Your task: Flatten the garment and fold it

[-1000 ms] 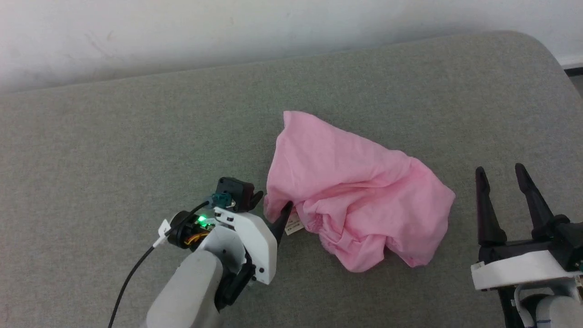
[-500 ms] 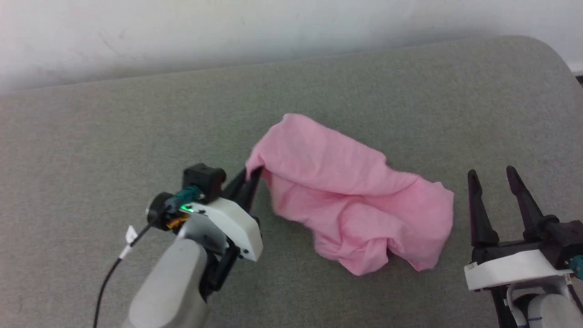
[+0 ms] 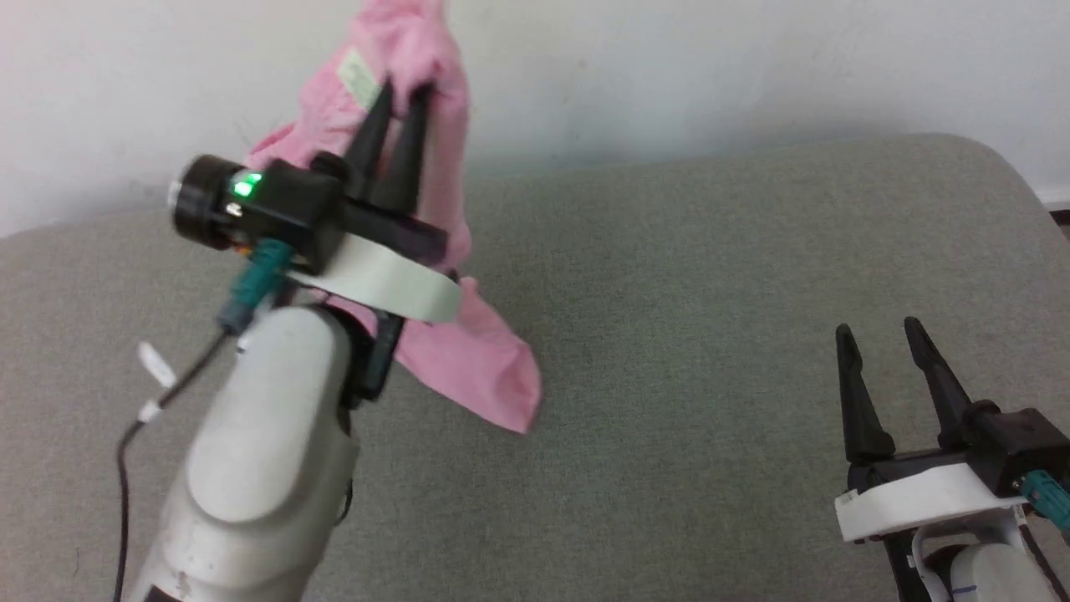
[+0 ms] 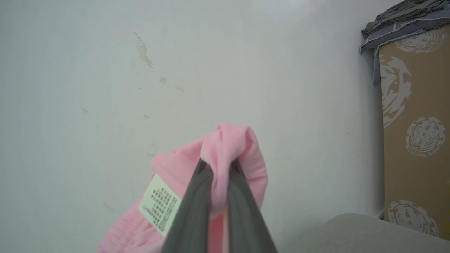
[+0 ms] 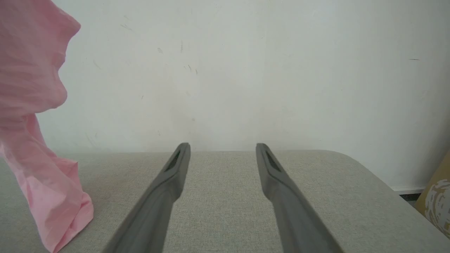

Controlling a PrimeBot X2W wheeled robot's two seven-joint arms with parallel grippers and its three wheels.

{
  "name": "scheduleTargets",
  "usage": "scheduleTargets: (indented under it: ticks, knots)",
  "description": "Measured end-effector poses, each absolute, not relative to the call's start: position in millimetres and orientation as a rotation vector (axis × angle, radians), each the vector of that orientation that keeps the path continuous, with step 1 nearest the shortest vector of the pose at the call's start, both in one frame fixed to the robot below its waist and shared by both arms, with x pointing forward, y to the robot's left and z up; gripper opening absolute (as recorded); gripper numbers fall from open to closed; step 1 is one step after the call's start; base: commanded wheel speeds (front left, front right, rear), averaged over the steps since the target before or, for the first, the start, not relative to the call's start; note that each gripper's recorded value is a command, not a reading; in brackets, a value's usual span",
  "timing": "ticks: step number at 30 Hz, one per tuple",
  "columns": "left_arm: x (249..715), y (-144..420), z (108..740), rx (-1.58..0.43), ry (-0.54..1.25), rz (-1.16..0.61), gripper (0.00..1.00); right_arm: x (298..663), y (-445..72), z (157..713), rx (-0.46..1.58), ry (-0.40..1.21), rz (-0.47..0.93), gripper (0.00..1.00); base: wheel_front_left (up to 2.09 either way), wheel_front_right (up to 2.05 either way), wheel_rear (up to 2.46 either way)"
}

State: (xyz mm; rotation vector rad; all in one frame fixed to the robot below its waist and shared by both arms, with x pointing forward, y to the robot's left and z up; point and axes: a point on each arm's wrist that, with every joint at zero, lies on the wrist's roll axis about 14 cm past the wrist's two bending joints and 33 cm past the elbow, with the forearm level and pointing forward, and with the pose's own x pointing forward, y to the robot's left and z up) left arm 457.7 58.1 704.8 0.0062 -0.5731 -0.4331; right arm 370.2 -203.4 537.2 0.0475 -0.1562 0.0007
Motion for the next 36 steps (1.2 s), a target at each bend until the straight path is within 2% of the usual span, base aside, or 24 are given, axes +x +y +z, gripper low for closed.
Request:
scheduleTargets:
  ticks: [4, 12, 18, 20, 26, 36]
  knots:
    - [442.2, 27.8, 661.9, 0.049, -0.455, -0.523, 0.0, 367.8, -205.0, 539.1, 0.056, -0.163, -0.005, 1.0, 0.0, 0.0, 0.0]
    - [352.4, -2.2, 465.2, 0.058, 0.149, -0.688, 0.0, 370.8, -206.0, 532.6, 0.065, -0.145, -0.008, 1.0, 0.0, 0.0, 0.0]
    - [315.6, 3.8, 415.4, 0.08, 0.334, -0.705, 0.0, 377.4, -197.3, 526.0, 0.071, -0.123, 0.018, 1.0, 0.0, 0.0, 0.0]
    - [310.8, 4.8, 411.5, 0.08, 0.348, -0.706, 1.0, 379.6, -191.7, 522.8, 0.075, -0.11, 0.034, 1.0, 0.0, 0.0, 0.0]
    - [317.4, 16.1, 427.5, 0.032, 0.272, -0.629, 1.0, 381.6, -178.8, 511.8, 0.079, -0.059, 0.071, 1.0, 0.0, 0.0, 0.0]
    - [338.7, 87.0, 509.3, -0.094, -0.051, -0.338, 1.0, 390.2, -147.6, 497.8, 0.037, 0.059, 0.166, 1.0, 0.0, 0.0, 0.0]
